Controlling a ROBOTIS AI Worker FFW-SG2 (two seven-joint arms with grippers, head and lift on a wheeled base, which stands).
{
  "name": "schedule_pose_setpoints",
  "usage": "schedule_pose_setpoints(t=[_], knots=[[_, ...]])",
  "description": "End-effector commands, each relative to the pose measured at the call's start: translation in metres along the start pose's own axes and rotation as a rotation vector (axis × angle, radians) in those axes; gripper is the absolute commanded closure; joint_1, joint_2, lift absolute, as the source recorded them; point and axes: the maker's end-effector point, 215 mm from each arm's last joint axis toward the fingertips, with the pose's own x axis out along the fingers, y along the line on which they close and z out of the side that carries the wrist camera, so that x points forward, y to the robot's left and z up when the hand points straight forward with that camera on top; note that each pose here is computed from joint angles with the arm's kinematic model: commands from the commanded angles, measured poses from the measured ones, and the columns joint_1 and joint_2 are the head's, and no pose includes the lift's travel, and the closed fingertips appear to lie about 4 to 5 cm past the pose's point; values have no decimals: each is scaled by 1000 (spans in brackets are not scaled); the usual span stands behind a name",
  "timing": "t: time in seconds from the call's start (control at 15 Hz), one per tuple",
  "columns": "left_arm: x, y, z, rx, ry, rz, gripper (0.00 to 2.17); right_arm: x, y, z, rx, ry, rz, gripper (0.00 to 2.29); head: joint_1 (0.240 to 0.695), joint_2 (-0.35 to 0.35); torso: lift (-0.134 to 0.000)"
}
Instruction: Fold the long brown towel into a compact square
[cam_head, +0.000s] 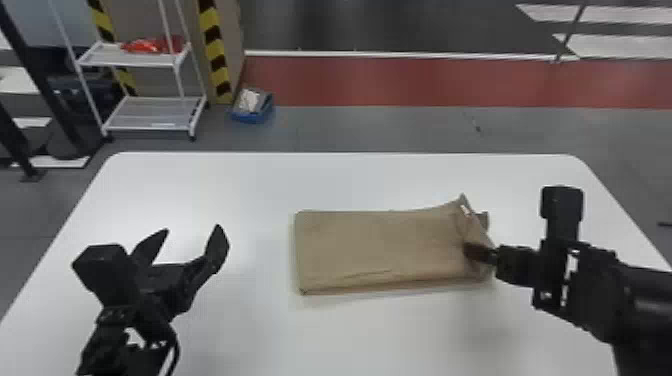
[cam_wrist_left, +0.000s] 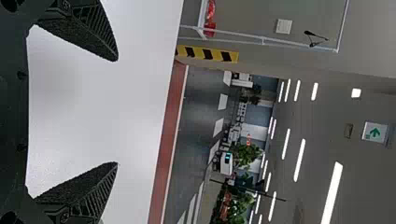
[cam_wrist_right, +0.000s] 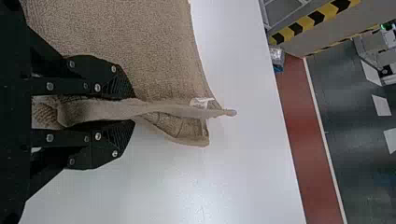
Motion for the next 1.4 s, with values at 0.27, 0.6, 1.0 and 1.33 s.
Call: schedule_pose_setpoints(t=[0.27,0.6,1.0,1.33], knots=[[-2,3,3,-3,-6,5,83,-56,51,73,4,-179,106,2003,695,-24,-122],[-5,10,7,-1,-12,16,83,-66,179,62,-161,-195,246,2003,695,65,-122],[-6,14,1,-1,-3,19,83,-27,266,18,-361,-157,259,1993,695,214,-122],[-5,16,-1,-4,0,20,83,2,328,-29,-477,-126,342,1362,695,297,-122]])
